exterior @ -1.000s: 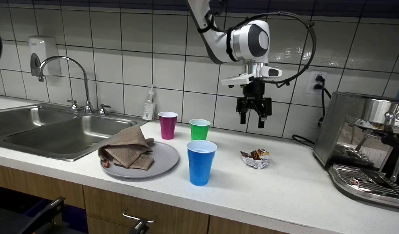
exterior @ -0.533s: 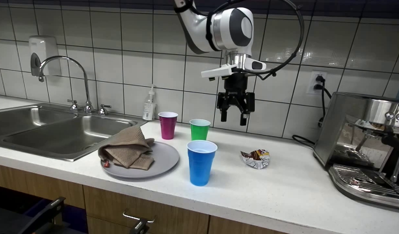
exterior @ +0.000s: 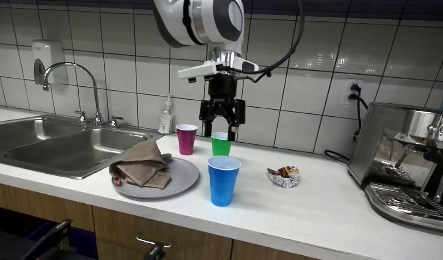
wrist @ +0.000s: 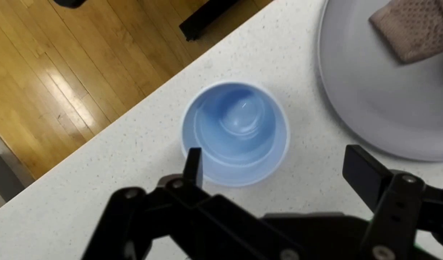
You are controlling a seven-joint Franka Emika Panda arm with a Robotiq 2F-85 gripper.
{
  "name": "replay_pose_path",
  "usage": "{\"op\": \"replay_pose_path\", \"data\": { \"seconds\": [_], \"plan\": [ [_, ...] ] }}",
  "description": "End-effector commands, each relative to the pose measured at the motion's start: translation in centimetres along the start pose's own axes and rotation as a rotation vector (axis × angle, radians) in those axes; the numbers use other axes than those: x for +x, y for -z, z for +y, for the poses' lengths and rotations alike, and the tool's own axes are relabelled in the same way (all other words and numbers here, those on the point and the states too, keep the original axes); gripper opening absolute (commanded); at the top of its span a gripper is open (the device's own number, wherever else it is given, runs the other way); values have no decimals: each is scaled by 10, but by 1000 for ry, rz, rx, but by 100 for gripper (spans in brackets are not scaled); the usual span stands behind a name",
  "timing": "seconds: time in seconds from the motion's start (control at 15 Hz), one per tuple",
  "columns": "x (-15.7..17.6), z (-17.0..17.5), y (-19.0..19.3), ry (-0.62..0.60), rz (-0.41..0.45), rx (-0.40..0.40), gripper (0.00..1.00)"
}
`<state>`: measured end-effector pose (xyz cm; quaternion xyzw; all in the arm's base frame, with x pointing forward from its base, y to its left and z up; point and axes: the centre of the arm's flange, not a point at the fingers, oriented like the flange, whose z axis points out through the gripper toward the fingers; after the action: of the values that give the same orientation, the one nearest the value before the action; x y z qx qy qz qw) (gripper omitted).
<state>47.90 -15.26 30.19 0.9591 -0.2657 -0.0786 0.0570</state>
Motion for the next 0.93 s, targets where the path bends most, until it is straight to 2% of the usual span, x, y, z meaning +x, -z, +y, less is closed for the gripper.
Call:
{"op": "replay_pose_path", "data": {
  "seconds": [0.0,0.33,0.87],
  "plan": [
    [-55,-17,9,91,23,26,100],
    [-88,-59,8,209,27,33,100],
    [-116,-133,-6,405,37,39,100]
  ]
}}
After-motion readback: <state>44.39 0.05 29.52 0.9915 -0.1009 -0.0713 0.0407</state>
